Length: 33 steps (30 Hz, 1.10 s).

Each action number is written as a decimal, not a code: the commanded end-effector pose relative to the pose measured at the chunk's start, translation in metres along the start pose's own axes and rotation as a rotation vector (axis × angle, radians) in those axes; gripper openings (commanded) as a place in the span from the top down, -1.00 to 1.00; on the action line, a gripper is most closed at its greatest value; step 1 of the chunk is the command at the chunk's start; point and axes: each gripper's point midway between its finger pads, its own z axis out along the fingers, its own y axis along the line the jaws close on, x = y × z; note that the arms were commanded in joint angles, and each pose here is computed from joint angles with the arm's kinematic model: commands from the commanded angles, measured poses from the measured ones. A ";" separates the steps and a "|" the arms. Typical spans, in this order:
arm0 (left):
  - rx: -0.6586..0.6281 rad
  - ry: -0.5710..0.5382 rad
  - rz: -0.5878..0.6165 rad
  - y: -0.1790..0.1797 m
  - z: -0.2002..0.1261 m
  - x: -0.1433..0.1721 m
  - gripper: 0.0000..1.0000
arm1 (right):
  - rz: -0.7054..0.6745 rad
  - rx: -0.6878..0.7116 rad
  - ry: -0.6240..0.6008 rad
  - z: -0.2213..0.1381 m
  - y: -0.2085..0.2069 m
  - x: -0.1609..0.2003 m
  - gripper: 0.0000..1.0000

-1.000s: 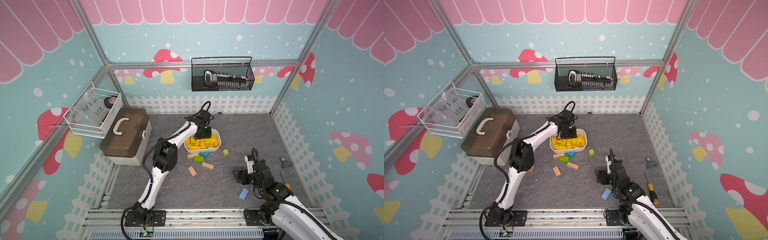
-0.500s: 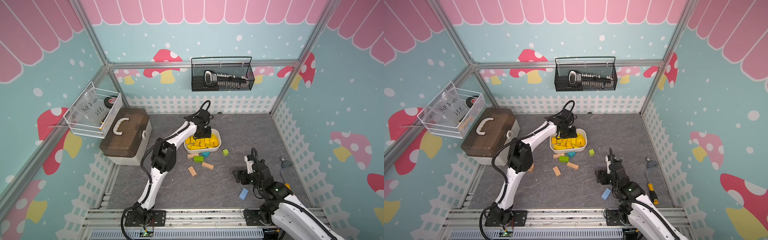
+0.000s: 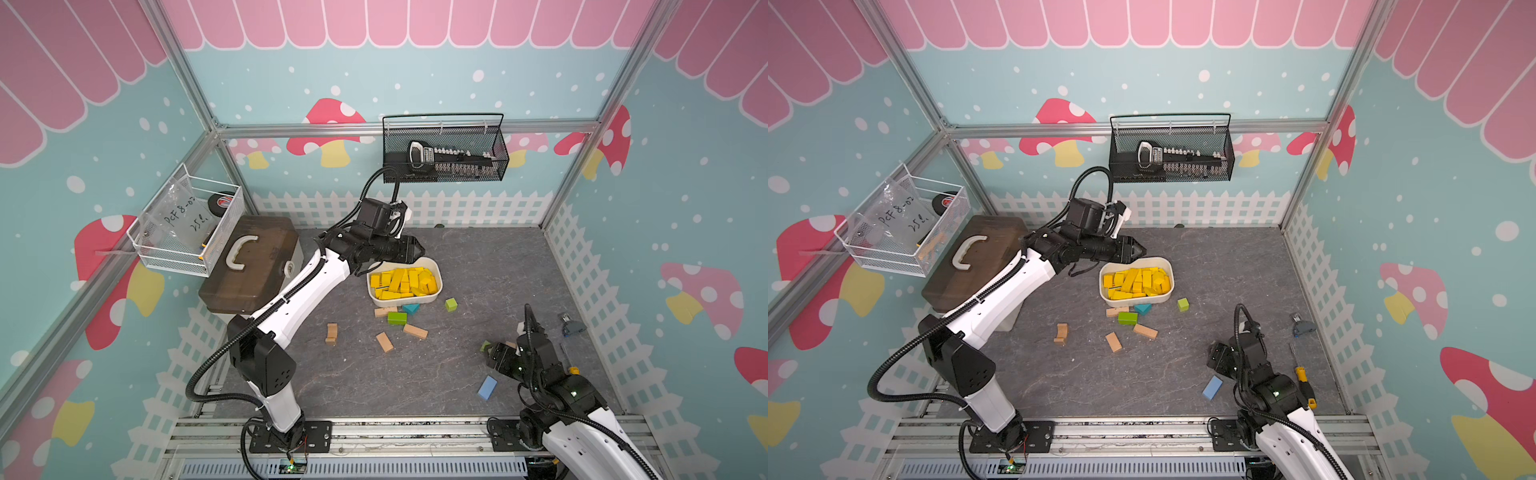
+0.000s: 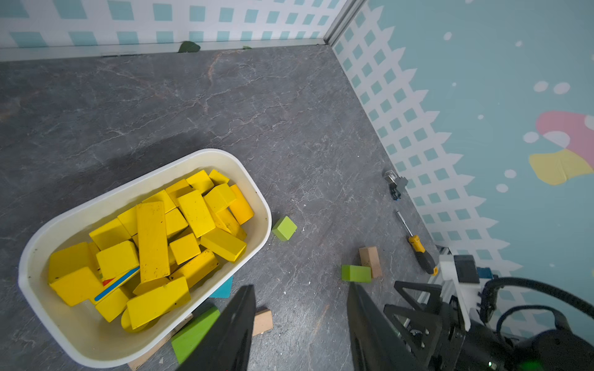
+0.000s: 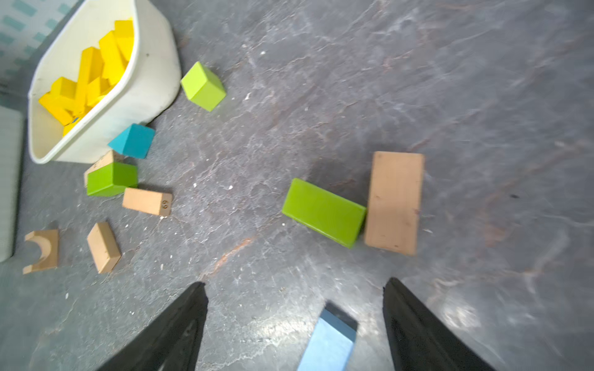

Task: Pick out the yellow building blocks
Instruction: Place the building block in the storage box, then adjust the building block at the center of the board.

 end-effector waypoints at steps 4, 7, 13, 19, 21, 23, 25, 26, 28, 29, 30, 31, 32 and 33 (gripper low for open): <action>0.013 0.126 0.061 0.009 0.010 0.038 -0.01 | 0.063 0.273 0.010 -0.008 -0.041 -0.010 -0.70; 0.000 0.124 0.050 0.013 0.008 0.041 -0.01 | 0.067 0.295 0.041 0.005 -0.044 -0.016 -0.72; 0.051 0.114 -0.011 0.016 0.005 0.044 0.02 | 0.088 0.140 0.156 0.044 -0.027 -0.016 -0.73; 0.075 0.093 -0.082 0.024 -0.002 0.041 0.01 | 0.014 0.004 0.221 0.059 0.004 -0.022 -0.73; 0.095 0.085 -0.102 0.024 -0.003 0.039 0.02 | 0.018 -0.088 0.275 0.069 0.022 -0.019 -0.73; 0.106 0.081 -0.110 0.023 -0.006 0.037 0.02 | 0.038 -0.168 0.324 0.077 0.039 -0.017 -0.70; 0.102 0.073 -0.115 0.026 -0.008 0.036 0.02 | 0.059 -0.244 0.349 0.082 0.057 -0.018 -0.67; 0.102 0.067 -0.115 0.026 -0.009 0.035 0.02 | 0.061 -0.281 0.350 0.083 0.069 -0.022 -0.67; 0.100 0.062 -0.119 0.028 -0.010 0.034 0.02 | 0.053 -0.373 0.350 0.083 0.098 -0.031 -0.67; 0.098 0.061 -0.121 0.029 -0.011 0.033 0.01 | 0.047 -0.416 0.354 0.082 0.112 -0.036 -0.67; 0.096 0.062 -0.123 0.031 -0.010 0.034 0.02 | 0.036 -0.444 0.353 0.082 0.123 -0.041 -0.67; 0.093 0.060 -0.124 0.032 -0.010 0.033 0.02 | 0.021 -0.455 0.348 0.081 0.130 -0.045 -0.67; 0.089 0.058 -0.123 0.033 -0.010 0.033 0.02 | 0.008 -0.461 0.336 0.079 0.135 -0.050 -0.67; 0.085 0.059 -0.124 0.034 -0.010 0.034 0.02 | -0.003 -0.451 0.321 0.077 0.135 -0.055 -0.67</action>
